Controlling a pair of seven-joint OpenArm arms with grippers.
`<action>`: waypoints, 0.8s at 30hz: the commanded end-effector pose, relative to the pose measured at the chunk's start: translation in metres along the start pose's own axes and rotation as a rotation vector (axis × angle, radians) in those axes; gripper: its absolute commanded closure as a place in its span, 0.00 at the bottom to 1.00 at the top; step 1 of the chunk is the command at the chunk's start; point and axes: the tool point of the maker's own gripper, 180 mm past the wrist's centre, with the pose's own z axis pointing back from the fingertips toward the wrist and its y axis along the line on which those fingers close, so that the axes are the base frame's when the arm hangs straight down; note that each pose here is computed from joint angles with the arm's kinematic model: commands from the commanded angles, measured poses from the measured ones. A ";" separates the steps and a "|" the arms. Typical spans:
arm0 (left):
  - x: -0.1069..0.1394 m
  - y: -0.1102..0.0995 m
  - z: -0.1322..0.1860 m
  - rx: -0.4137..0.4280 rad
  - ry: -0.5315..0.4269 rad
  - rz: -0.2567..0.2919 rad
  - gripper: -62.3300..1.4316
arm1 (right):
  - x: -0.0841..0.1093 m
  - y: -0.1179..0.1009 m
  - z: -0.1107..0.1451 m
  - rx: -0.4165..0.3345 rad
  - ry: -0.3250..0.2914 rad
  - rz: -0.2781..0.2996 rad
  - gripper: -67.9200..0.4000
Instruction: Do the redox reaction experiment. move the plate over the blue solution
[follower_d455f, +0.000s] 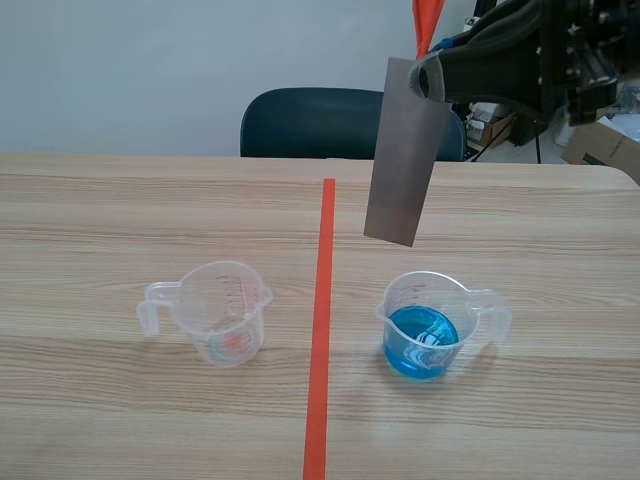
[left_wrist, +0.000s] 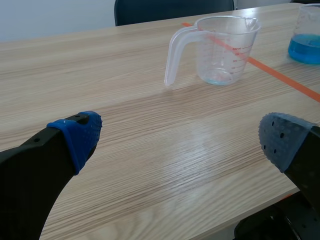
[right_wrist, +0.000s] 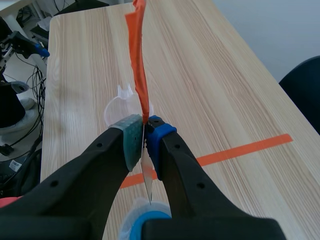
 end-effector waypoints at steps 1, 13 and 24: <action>0.017 0.009 0.009 0.011 -0.043 -0.012 0.00 | 0.022 -0.004 0.009 -0.015 -0.050 0.036 0.99; 0.045 0.011 0.030 -0.089 0.003 0.006 0.00 | 0.024 -0.021 0.051 -0.129 -0.037 0.051 0.99; 0.084 0.041 0.033 -0.089 -0.022 -0.025 0.00 | 0.026 0.004 0.056 -0.093 0.014 0.090 0.99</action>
